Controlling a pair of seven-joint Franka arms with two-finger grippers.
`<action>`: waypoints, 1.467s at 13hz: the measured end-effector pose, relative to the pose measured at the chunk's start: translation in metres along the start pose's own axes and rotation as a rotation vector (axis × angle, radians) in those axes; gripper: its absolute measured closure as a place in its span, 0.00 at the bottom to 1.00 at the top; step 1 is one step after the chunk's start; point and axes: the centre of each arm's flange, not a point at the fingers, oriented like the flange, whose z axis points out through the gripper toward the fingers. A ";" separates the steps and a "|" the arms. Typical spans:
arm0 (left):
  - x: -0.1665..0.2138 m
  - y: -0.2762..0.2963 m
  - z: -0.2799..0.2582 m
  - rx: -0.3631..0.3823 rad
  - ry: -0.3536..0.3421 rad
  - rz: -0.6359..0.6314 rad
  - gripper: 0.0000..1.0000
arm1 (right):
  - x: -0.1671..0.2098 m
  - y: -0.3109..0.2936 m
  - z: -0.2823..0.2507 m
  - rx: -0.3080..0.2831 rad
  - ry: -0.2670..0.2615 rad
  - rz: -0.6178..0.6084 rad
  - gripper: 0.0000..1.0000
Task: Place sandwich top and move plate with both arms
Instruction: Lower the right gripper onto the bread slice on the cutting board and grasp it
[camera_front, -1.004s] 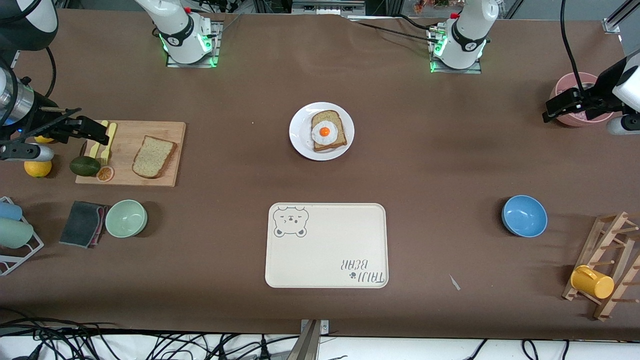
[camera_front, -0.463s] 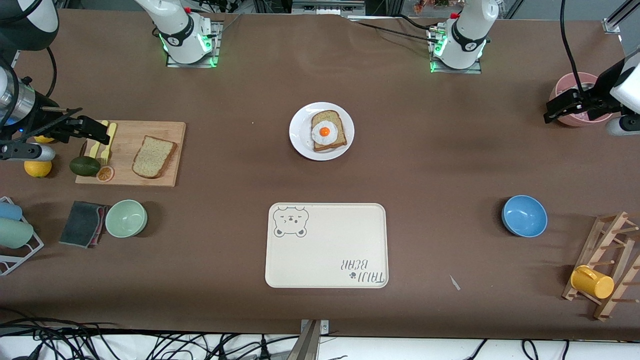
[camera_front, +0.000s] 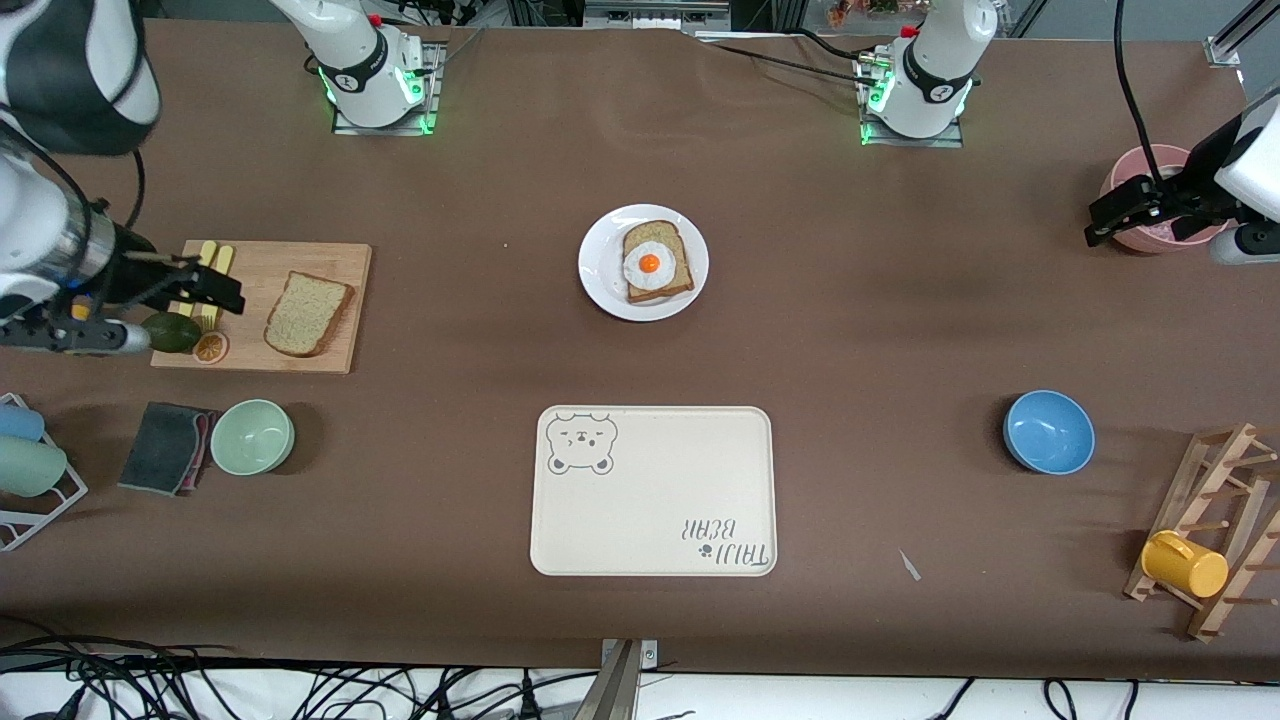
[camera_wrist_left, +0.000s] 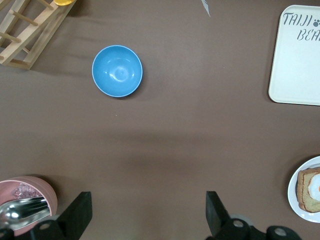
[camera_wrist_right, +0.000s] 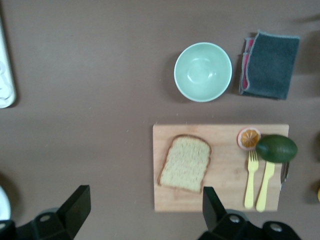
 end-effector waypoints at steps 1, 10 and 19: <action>0.000 -0.001 0.001 0.000 -0.001 -0.001 0.00 | 0.005 0.003 0.021 -0.015 -0.016 0.002 0.02; 0.000 -0.002 0.001 0.000 -0.003 -0.004 0.00 | -0.015 0.010 0.209 -0.111 -0.150 0.210 0.12; 0.000 -0.006 0.005 0.000 -0.011 -0.011 0.00 | -0.031 -0.001 0.275 -0.145 -0.199 0.308 0.35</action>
